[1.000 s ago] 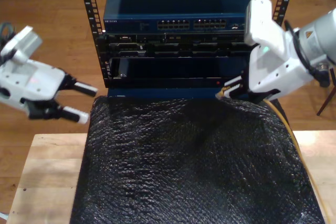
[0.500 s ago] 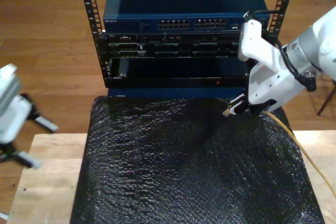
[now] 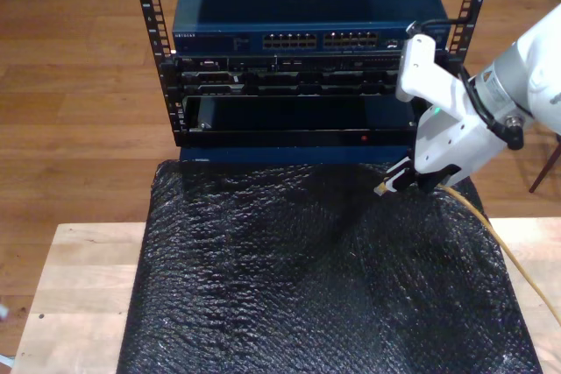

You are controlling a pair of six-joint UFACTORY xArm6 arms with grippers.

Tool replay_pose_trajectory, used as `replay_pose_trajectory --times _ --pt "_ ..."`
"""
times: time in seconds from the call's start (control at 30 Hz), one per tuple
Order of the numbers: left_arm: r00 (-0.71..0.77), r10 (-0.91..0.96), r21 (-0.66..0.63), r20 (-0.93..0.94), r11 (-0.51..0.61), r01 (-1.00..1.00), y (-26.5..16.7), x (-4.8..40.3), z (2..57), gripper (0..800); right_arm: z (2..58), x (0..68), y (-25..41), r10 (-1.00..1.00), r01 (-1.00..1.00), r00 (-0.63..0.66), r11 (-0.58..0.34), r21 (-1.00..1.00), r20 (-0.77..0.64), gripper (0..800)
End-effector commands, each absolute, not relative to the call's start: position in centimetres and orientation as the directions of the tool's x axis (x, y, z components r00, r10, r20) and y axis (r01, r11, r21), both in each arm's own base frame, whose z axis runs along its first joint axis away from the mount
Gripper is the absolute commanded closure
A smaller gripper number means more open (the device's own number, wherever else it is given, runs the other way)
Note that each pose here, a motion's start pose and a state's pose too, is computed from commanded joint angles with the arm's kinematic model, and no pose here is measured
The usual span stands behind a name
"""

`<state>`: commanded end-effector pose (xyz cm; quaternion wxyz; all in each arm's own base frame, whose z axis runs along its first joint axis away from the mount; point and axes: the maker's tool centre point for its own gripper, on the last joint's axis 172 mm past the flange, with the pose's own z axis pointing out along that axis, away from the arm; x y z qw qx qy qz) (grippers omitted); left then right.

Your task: Grab the cable and plug it in

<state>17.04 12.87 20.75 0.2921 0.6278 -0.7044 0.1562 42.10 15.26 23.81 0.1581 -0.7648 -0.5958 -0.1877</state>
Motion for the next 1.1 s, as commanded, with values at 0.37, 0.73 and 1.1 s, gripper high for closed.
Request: replay_pose_trajectory --times 0.37,0.73,1.1 --pt "-0.097 -0.765 0.136 0.637 0.235 -0.963 12.9 9.1 18.0 2 22.7 42.4 15.4 0.853 0.969 0.231 -0.242 -0.038 0.467 800" --pt "-0.101 -0.747 0.125 0.657 0.241 -0.963 11.3 4.6 15.7 1 22.0 42.4 15.3 0.854 0.969 0.238 -0.243 -0.051 0.462 800" --pt "-0.107 -0.764 0.125 0.636 0.238 -0.963 10.9 1.9 11.7 1 21.6 42.3 15.3 0.855 0.969 0.241 -0.242 -0.059 0.459 800"
